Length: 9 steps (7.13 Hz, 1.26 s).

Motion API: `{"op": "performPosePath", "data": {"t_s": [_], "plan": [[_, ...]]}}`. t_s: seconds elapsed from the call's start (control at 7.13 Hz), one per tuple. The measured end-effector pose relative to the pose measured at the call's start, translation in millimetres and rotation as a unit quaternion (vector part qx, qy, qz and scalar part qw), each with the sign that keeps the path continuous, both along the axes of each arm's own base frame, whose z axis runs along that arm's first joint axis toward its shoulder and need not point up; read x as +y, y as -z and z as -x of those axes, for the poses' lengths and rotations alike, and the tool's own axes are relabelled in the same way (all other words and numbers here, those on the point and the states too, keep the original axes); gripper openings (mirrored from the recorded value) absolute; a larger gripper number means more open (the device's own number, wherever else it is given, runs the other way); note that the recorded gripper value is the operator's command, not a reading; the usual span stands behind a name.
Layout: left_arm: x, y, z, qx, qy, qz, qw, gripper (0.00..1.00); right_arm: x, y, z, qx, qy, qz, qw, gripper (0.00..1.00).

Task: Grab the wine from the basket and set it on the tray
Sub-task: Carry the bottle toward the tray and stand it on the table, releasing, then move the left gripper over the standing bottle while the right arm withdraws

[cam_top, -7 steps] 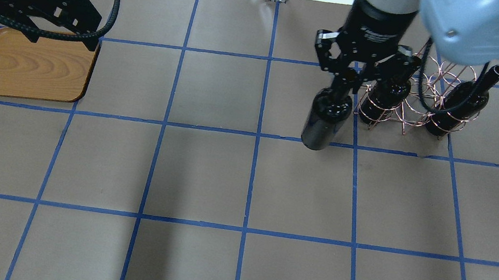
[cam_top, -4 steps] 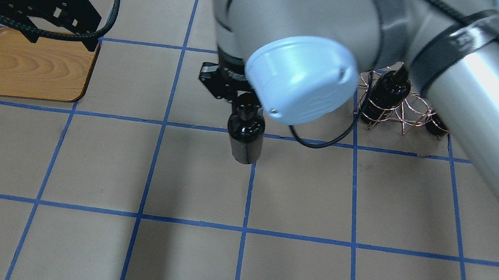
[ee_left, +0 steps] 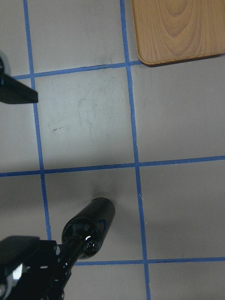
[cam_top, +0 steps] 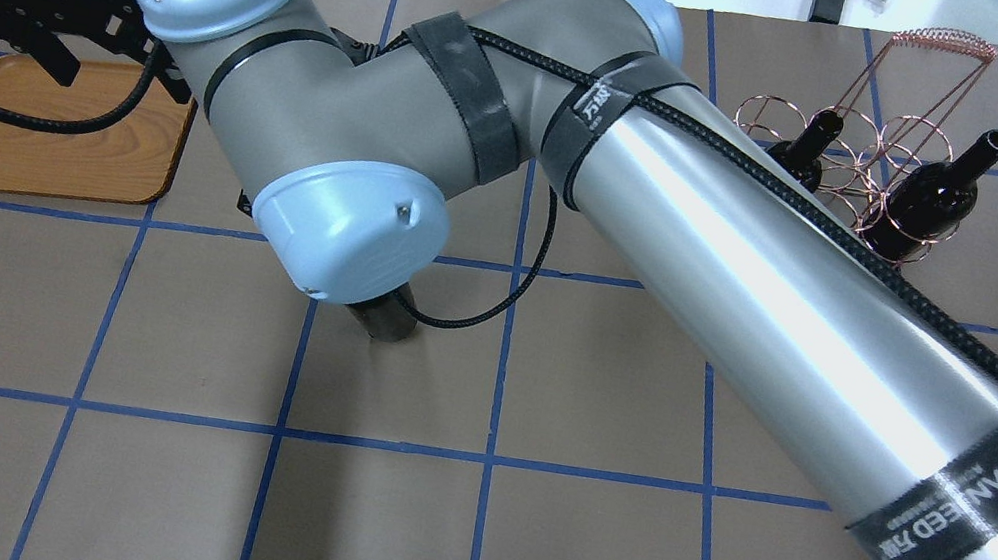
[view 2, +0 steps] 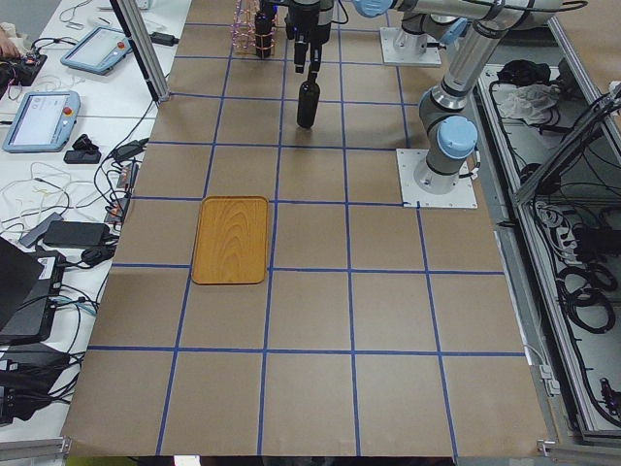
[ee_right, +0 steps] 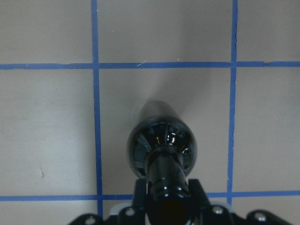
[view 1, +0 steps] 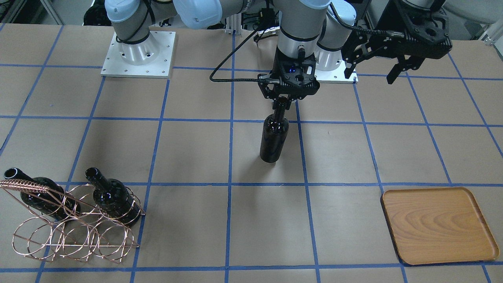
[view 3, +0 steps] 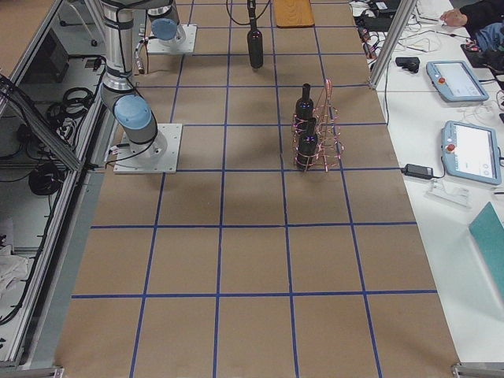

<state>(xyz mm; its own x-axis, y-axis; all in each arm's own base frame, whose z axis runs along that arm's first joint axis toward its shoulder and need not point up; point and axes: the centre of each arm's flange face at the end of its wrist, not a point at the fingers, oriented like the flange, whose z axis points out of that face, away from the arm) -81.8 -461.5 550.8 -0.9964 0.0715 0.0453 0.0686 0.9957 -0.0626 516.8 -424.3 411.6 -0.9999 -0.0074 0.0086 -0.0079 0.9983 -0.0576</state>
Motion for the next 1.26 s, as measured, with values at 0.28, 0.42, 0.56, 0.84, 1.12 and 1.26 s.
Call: {"op": "performPosePath", "data": {"t_s": [0.28, 0.42, 0.56, 0.84, 1.12, 1.26], "plan": [[0, -1, -1, -0.002, -0.001, 0.0, 1.0, 1.0, -1, 0, -3, -0.003, 0.0, 0.007, 1.0, 1.0], [1, -1, -1, -0.002, -0.001, 0.0, 1.0, 1.0, -3, -4, 0, -0.003, -0.001, 0.012, 0.9999, 1.0], [1, -1, -1, -0.002, 0.0, 0.0, 1.0, 1.0, -10, -10, 11, -0.003, -0.005, 0.017, 0.9998, 1.0], [1, -1, 0, -0.002, 0.0, -0.001, 1.0, 1.0, -50, -36, 72, -0.008, 0.007, 0.024, 0.9997, 1.0], [-1, 8, 4, 0.001, -0.002, -0.012, 0.9999, 1.0, -94, -61, 163, -0.01, 0.031, 0.022, 0.9992, 1.0], [1, 19, 14, 0.004, -0.001, -0.023, 0.9997, 1.0, -112, -73, 213, -0.009, 0.039, 0.019, 0.999, 1.0]]}}
